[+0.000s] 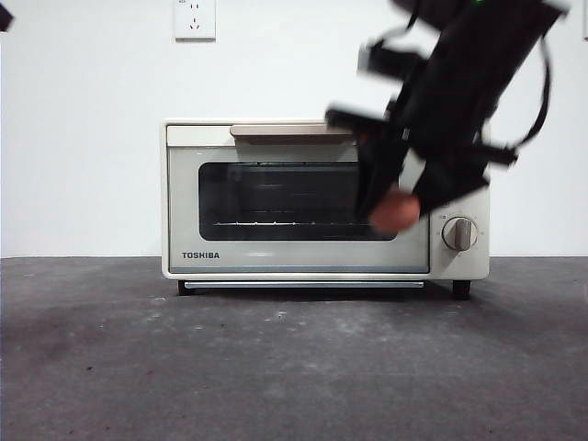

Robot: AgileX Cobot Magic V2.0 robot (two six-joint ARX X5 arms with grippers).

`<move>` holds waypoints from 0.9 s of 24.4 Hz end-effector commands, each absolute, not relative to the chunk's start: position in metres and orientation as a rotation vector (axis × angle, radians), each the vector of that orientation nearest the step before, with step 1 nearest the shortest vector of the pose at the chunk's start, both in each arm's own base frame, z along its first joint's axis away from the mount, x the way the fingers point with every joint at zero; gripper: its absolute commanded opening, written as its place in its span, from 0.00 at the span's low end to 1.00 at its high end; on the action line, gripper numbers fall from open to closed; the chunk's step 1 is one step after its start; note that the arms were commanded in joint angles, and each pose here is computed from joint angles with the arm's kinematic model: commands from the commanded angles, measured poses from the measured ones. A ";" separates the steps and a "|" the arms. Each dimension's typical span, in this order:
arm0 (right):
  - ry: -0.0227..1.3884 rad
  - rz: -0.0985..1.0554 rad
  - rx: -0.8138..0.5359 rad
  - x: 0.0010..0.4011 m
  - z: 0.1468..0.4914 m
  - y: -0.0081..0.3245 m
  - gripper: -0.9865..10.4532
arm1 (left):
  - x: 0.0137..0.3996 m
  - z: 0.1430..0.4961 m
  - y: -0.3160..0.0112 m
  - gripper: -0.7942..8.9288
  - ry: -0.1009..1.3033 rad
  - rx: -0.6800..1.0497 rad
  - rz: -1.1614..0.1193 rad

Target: Eggoven

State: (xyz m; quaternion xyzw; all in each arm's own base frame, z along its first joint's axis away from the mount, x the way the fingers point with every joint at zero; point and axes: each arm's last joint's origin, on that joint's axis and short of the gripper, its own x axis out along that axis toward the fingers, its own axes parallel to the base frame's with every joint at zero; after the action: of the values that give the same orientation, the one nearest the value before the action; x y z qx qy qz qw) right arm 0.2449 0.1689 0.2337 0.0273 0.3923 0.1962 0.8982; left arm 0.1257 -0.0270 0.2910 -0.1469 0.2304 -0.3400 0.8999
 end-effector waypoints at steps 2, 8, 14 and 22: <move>0.694 0.478 0.078 0.220 0.280 0.157 0.09 | 0.150 0.311 -0.039 0.09 0.429 -0.281 -0.738; 0.563 0.513 0.093 0.174 0.326 0.124 0.09 | 0.207 0.328 -0.082 0.09 0.387 -0.209 -0.770; 0.502 0.525 0.114 0.149 0.343 0.105 0.09 | 0.253 0.331 -0.122 0.09 0.406 -0.125 -0.761; 0.449 0.535 0.113 0.126 0.354 0.089 0.09 | 0.303 0.323 -0.164 0.09 0.447 -0.049 -0.748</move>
State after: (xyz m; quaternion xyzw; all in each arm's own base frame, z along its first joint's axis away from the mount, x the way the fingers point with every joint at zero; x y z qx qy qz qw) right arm 0.1278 0.0892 0.3470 0.0587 0.2344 0.2557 0.9361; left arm 0.2979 -0.1576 0.3201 -0.0380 0.2276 -0.3595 0.9042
